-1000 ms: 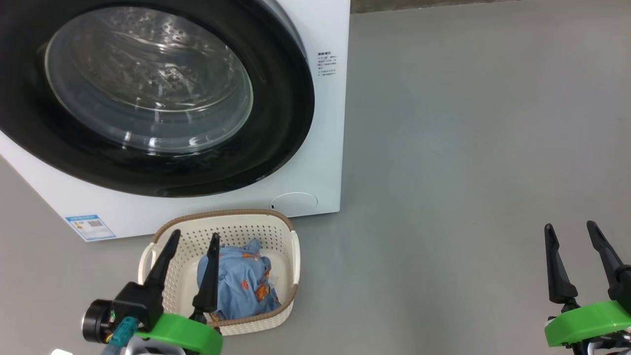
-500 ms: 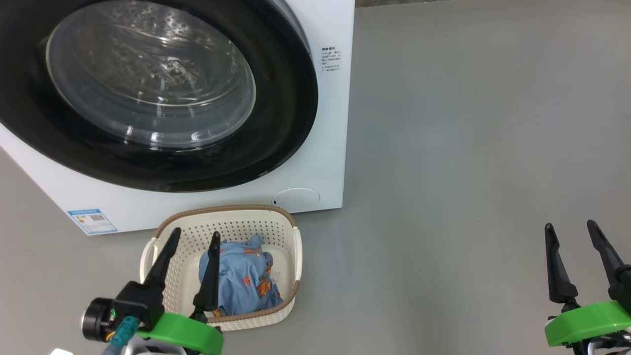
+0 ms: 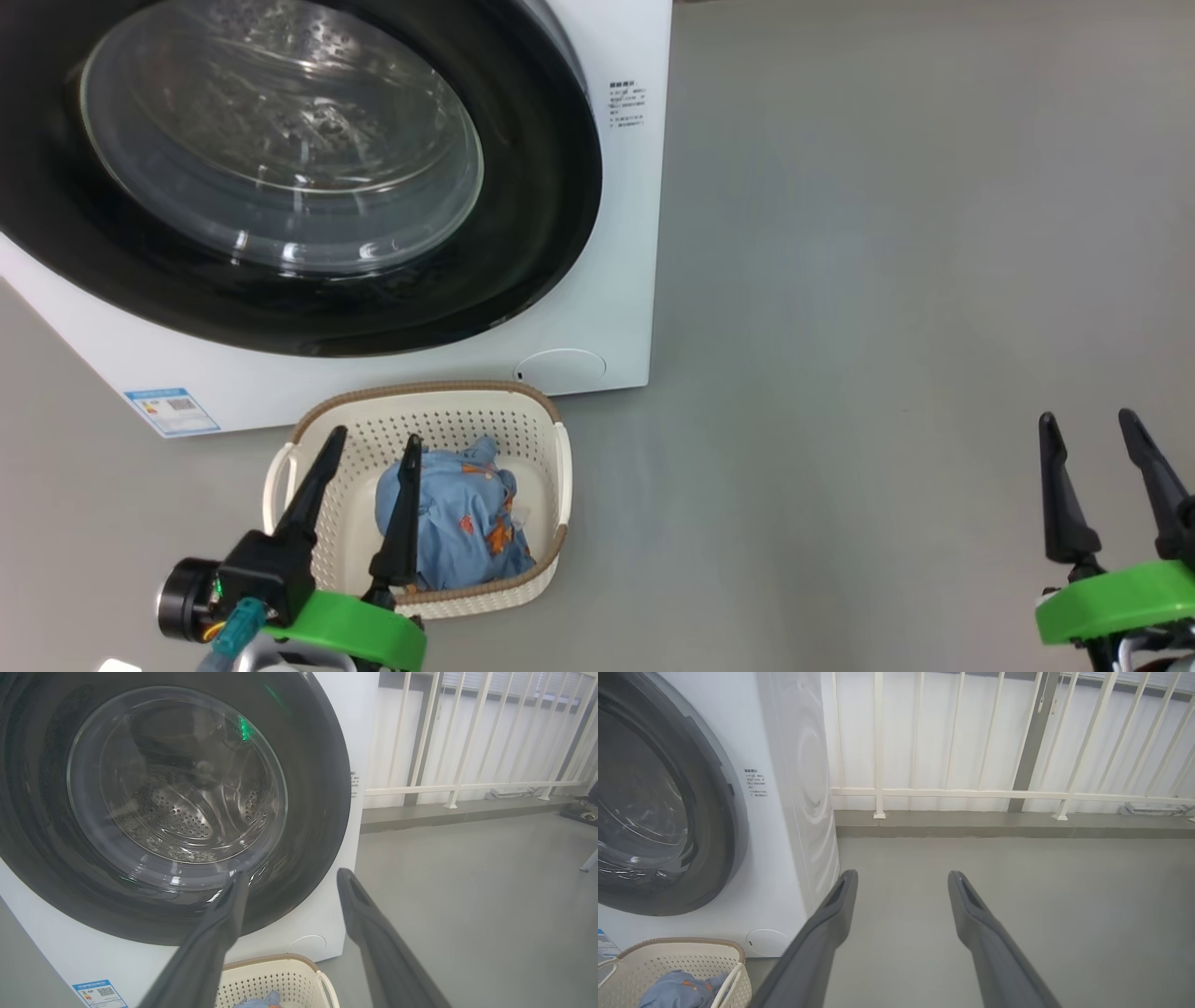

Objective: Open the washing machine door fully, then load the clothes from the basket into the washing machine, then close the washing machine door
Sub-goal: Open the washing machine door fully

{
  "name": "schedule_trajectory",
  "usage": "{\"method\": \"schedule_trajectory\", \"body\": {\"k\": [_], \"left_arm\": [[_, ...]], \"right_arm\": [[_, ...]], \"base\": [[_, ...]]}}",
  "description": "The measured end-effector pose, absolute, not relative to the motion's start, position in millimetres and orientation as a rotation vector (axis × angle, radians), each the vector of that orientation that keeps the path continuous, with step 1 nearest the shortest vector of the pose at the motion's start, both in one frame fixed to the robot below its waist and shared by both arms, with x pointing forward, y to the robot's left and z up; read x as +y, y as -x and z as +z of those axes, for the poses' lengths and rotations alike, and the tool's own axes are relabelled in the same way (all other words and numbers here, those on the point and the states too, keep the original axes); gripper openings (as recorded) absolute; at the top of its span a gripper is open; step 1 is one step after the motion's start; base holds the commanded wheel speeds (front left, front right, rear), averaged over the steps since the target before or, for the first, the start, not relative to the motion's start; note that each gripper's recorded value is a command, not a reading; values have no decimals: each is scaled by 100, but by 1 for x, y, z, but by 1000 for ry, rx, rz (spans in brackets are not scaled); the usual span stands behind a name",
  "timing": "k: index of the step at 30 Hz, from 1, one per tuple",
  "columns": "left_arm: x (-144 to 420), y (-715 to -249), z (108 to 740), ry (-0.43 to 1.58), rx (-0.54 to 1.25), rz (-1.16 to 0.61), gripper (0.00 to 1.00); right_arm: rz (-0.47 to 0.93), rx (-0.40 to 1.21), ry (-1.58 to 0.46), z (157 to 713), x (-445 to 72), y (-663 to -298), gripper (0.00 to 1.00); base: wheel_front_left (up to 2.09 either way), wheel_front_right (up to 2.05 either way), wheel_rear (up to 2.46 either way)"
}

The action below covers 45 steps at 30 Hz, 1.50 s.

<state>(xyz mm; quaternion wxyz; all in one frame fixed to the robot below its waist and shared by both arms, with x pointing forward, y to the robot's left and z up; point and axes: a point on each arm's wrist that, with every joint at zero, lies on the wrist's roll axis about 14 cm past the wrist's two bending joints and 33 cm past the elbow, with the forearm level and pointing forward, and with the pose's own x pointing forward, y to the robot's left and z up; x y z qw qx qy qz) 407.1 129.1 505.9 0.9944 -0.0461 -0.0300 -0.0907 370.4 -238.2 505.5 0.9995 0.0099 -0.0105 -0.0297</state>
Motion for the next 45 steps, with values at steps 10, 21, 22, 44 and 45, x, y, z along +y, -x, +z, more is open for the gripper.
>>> {"method": "schedule_trajectory", "body": {"k": [10,21,22,44,45], "left_arm": [[128,-418,506,93,-66,-185,100],[130,-435,501,87,-59,-179,100],[130,-436,501,86,-59,-180,100],[143,-453,486,57,-28,-145,100],[143,-454,486,58,-26,-142,100]], "right_arm": [[-138,-91,-390,516,-253,-395,100],[-121,-69,-972,514,-246,-461,0],[-110,-53,-1022,512,-242,-467,0],[348,475,-1614,510,-85,-595,0],[373,489,-1611,514,-78,-599,0]], "base": [[0,0,0],[0,0,0],[0,0,0],[0,0,0],[0,0,0]]}}
